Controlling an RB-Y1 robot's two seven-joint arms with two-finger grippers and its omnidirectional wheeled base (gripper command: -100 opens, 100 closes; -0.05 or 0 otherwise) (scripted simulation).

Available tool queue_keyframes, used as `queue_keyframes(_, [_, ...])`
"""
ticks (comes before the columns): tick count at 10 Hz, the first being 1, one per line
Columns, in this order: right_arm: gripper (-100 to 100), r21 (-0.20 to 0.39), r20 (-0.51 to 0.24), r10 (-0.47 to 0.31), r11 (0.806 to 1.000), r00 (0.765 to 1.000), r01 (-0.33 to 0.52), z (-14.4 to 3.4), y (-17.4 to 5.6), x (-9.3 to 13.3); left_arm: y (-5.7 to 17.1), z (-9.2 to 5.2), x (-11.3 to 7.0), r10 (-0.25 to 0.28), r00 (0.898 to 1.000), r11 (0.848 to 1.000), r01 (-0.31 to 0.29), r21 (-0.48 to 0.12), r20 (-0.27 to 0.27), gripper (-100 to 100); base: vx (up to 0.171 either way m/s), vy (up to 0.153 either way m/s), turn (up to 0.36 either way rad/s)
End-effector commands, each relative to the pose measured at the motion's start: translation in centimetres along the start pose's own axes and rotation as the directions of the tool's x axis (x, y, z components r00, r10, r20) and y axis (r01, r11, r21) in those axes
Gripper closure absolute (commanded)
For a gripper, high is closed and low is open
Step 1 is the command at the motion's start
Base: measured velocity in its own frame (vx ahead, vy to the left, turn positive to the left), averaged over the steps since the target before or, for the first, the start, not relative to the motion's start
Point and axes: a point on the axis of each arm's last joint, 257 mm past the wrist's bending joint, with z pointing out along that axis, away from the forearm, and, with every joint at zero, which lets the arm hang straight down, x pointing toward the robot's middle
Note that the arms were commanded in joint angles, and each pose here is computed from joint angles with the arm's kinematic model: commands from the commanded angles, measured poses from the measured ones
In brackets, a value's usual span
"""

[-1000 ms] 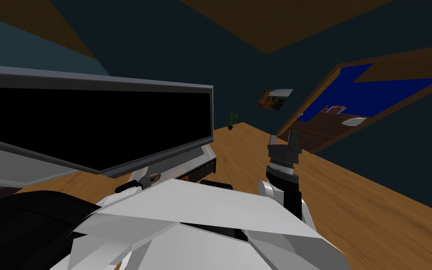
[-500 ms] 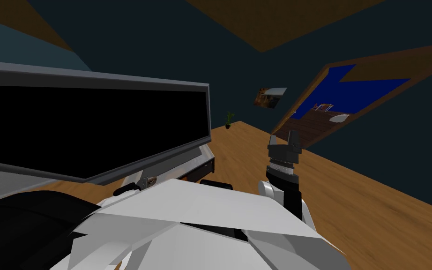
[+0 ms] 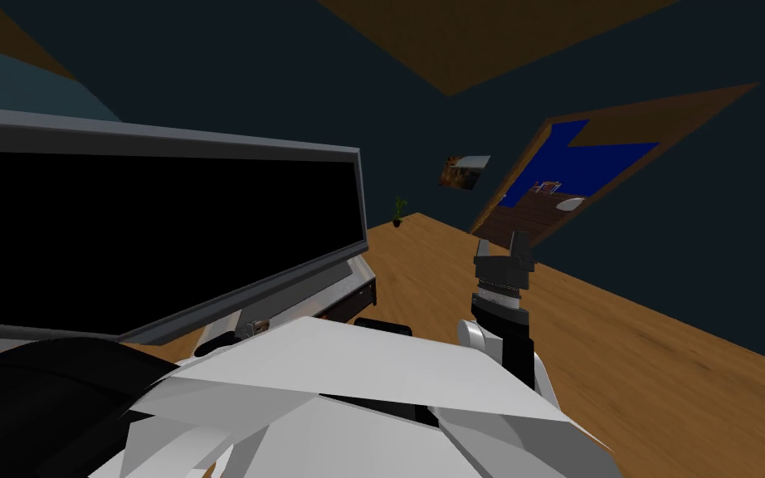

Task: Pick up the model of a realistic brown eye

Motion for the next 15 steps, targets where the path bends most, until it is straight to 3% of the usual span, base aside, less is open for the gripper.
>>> queue_keyframes(1, [0,0.0,0.0,0.0,1.0,1.0,0.0,0.0,0.0,0.0,0.8,0.0,-1.5,-0.009,1.0,1.0,0.009,-0.003,0.018,-100,-0.02,-0.013,-0.189])
queue_keyframes(2, [0,0.0,0.0,0.0,1.0,1.0,0.0,0.0,0.0,0.0,1.0,0.0,-1.7,-0.038,0.999,0.999,0.038,-0.005,0.022,-100,-0.021,-0.006,-0.087])
queue_keyframes(3, [0,0.0,0.0,0.0,1.0,1.0,0.0,0.0,0.0,0.0,1.6,-0.1,-3.2,-0.029,0.999,1.0,0.029,-0.008,0.039,-100,-0.023,-0.012,-0.174])
queue_keyframes(5, [0,0.0,0.0,0.0,1.0,1.0,0.0,0.0,0.0,0.0,1.6,-0.1,-3.2,-0.062,0.997,0.998,0.062,-0.007,0.039,-100,-0.014,-0.008,-0.046])
queue_keyframes(8, [0,0.0,0.0,0.0,1.0,1.0,0.0,0.0,0.0,0.0,2.7,-0.6,-6.2,-0.08,0.994,0.997,0.081,-0.007,0.074,-100,-0.019,-0.013,-0.165])
queue_keyframes(9, [0,0.0,0.0,0.0,1.0,1.0,0.0,0.0,0.0,0.0,2.7,-0.6,-6.2,-0.102,0.992,0.995,0.103,-0.005,0.074,-100,-0.02,-0.01,-0.099])
queue_keyframes(10, [0,0.0,0.0,0.0,1.0,1.0,0.0,0.0,0.0,0.0,3.2,-0.9,-7.8,-0.097,0.991,0.995,0.098,-0.004,0.091,-100,-0.019,-0.013,-0.168])
queue_keyframes(11, [0,0.0,0.0,0.0,1.0,1.0,0.0,0.0,0.0,0.0,3.2,-0.9,-7.8,-0.121,0.988,0.993,0.122,-0.002,0.091,-100,-0.019,-0.009,-0.108])
queue_keyframes(12, [0,0.0,0.0,0.0,1.0,1.0,0.0,0.0,0.0,0.0,3.5,-1.3,-9.4,-0.111,0.988,0.994,0.112,-0.001,0.108,-100,-0.022,-0.016,-0.18])
queue_keyframes(13, [0,0.0,0.0,0.0,1.0,1.0,0.0,0.0,0.0,0.0,3.5,-1.3,-9.4,-0.137,0.985,0.99,0.138,0.002,0.108,-100,-0.017,-0.009,-0.104])
queue_keyframes(14, [0,0.0,0.0,0.0,1.0,1.0,0.0,0.0,0.0,0.0,3.4,-1.2,-9.1,-0.123,0.987,0.992,0.124,-0.002,0.107,-100,-0.006,-0.002,-0.006])
queue_keyframes(15, [0,0.0,0.0,0.0,1.0,1.0,0.0,0.0,0.0,0.0,3.4,-1.2,-9.1,-0.128,0.986,0.992,0.128,0.001,0.106,100,0.0,0.0,0.0])
